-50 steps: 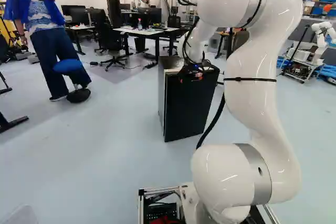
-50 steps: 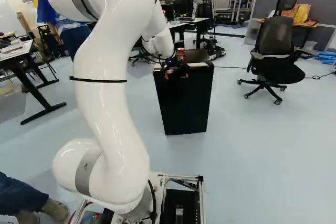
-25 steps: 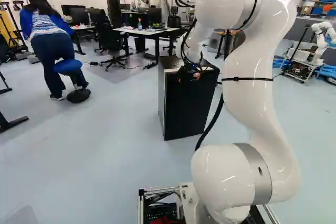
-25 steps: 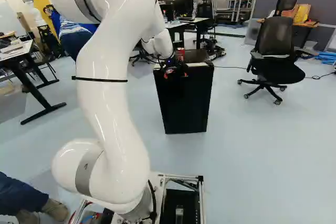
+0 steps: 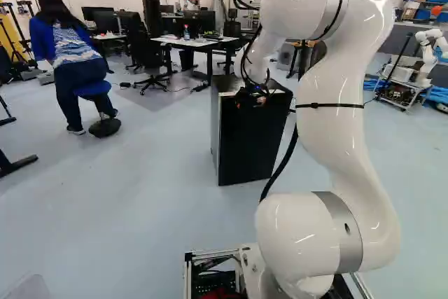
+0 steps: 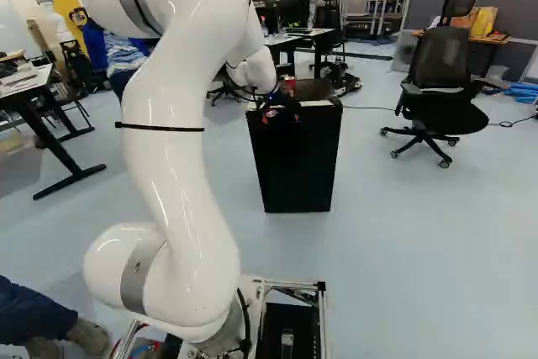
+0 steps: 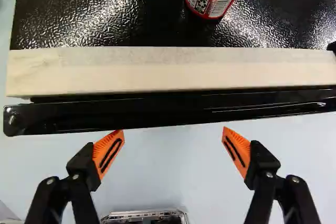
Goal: Grab a drink from the fridge
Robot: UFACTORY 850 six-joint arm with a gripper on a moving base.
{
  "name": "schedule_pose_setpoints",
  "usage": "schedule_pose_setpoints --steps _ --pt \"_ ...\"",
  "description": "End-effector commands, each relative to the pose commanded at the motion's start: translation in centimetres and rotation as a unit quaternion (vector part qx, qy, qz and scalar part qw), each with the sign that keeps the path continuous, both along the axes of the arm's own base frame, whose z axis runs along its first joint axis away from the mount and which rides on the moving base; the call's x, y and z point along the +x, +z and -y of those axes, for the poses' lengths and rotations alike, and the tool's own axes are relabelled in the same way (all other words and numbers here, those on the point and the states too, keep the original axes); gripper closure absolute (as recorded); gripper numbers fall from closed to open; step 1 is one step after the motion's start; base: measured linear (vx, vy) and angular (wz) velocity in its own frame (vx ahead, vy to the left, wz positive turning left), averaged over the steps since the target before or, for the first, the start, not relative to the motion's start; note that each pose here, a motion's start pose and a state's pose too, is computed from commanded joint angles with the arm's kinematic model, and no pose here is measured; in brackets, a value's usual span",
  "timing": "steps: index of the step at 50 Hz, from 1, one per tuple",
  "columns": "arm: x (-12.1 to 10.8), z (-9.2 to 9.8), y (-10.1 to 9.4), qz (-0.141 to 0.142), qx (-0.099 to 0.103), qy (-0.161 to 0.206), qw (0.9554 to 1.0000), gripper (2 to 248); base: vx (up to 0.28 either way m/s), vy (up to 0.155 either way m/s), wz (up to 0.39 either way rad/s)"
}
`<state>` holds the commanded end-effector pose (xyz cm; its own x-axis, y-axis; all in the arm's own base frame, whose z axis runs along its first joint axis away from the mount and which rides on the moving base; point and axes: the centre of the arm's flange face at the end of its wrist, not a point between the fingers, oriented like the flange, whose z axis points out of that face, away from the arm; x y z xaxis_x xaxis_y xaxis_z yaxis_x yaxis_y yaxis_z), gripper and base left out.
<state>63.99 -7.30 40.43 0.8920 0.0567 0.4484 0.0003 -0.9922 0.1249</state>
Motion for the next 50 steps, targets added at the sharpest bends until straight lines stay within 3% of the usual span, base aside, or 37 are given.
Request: schedule_pose_setpoints --steps 26,50 --pt "0.1 -0.1 0.2 0.017 0.001 0.003 0.9998 3 0.000 0.000 0.000" --pt "-3.7 -0.7 0.4 0.003 0.010 -0.003 0.9999 3 0.000 0.000 0.000"
